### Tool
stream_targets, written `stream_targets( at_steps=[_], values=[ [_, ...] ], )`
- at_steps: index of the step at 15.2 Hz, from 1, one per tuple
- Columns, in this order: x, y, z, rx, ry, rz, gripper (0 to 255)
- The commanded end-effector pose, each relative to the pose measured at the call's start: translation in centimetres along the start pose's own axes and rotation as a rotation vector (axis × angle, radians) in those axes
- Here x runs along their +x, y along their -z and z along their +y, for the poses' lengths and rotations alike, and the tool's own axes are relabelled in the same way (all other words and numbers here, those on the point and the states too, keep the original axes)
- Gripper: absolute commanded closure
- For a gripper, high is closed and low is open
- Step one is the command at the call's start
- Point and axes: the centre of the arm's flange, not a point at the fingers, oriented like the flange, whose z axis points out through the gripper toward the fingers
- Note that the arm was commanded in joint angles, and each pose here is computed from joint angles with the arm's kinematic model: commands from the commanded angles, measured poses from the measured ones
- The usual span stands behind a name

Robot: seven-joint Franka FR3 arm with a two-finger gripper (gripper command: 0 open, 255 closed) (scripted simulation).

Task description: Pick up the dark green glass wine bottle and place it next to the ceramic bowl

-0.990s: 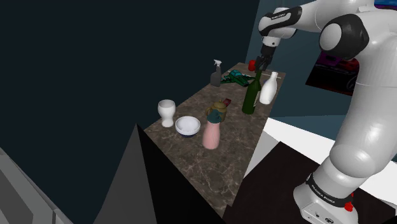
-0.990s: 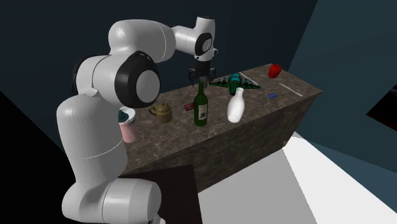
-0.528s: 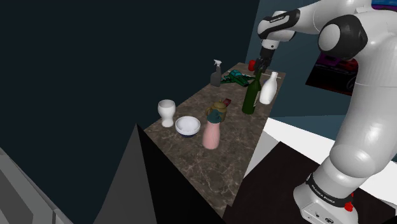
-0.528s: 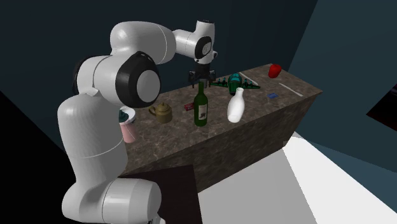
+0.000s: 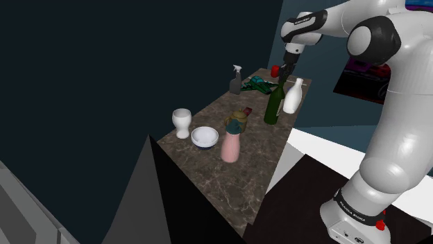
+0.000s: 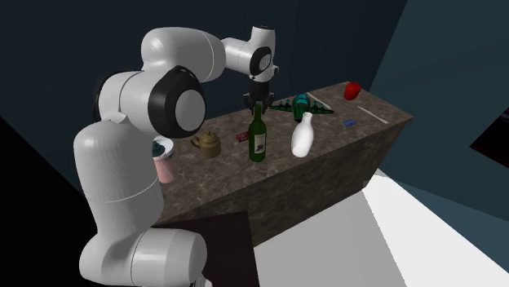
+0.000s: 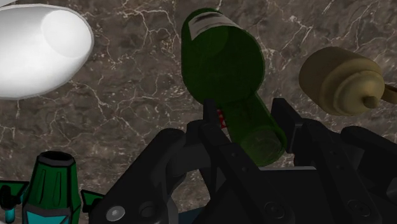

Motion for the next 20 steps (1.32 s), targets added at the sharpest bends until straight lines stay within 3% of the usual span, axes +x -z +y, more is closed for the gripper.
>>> stream_targets(
  at_steps=[1, 4, 20],
  values=[
    [0.0, 0.0, 0.0, 0.0, 0.0, 0.0, 255],
    [0.0, 0.0, 0.0, 0.0, 0.0, 0.0, 255],
    [0.5, 8.4, -0.3, 0.0, 0.0, 0.0, 255]
  ],
)
